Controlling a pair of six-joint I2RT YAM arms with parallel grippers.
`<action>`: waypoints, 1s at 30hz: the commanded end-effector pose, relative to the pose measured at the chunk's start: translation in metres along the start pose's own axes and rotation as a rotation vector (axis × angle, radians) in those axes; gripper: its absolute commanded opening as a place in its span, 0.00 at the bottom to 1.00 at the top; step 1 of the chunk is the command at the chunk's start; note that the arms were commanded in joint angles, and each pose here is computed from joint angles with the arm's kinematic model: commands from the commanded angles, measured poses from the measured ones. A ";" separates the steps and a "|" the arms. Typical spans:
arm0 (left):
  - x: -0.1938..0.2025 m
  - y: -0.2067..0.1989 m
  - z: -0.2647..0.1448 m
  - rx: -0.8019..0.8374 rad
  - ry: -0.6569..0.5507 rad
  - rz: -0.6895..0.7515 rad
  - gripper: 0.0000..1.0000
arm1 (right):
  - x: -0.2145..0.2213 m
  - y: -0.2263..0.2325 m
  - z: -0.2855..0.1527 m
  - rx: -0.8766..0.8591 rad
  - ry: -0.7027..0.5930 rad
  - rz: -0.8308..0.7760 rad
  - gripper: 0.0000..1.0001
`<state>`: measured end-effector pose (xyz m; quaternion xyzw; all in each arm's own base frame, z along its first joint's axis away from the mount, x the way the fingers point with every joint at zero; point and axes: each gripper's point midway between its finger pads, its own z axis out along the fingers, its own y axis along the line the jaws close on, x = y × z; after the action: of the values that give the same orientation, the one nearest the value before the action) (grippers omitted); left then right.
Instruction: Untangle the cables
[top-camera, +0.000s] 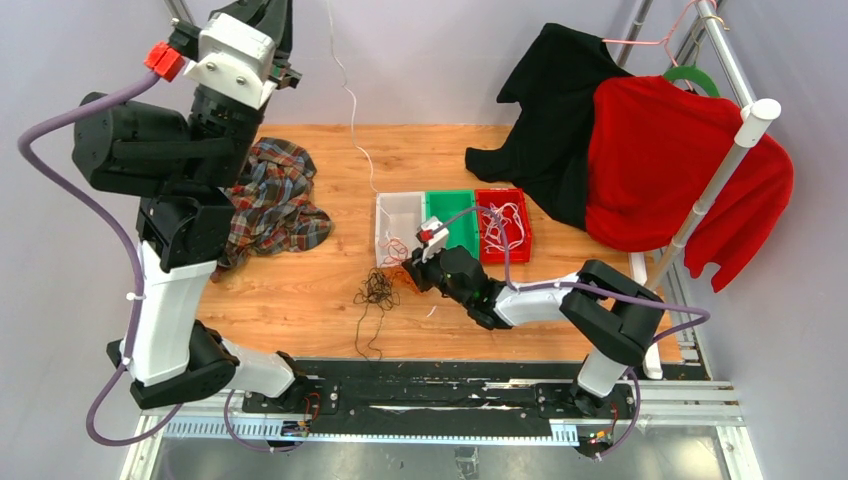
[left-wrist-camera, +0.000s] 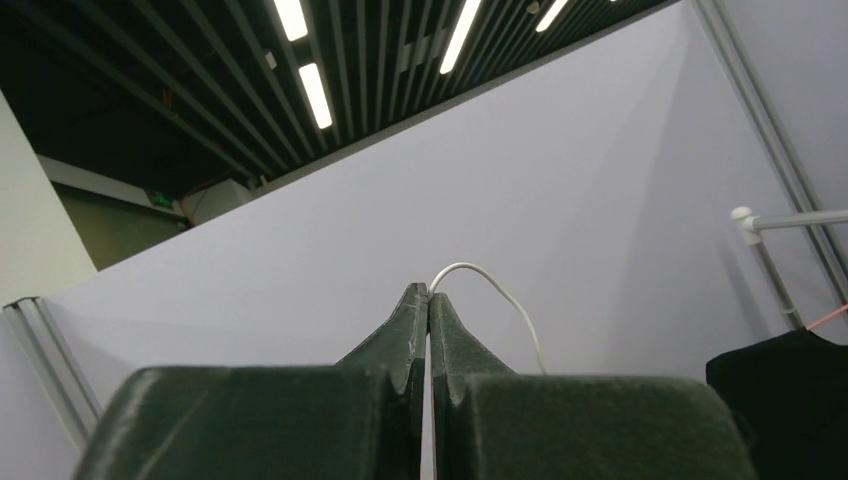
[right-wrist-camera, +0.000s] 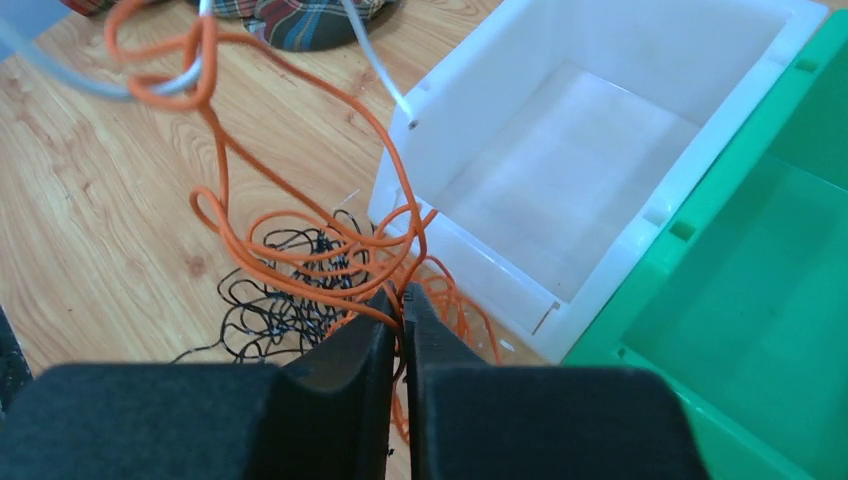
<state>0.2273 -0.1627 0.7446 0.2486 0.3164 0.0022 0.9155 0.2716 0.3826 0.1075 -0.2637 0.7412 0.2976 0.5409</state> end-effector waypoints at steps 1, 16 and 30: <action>-0.028 0.032 -0.009 -0.081 -0.064 0.028 0.00 | 0.001 0.012 -0.010 -0.014 -0.049 0.025 0.01; -0.068 0.072 0.009 -0.283 -0.239 0.119 0.00 | 0.109 0.002 -0.067 0.087 0.144 0.053 0.01; 0.037 -0.072 -0.003 0.197 0.008 -0.084 0.00 | -0.016 0.005 -0.108 0.083 -0.028 0.062 0.62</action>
<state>0.2399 -0.1953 0.7198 0.2834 0.2940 -0.0110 0.9128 0.1988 0.3299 0.1311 -0.2173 0.7485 0.3175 0.5401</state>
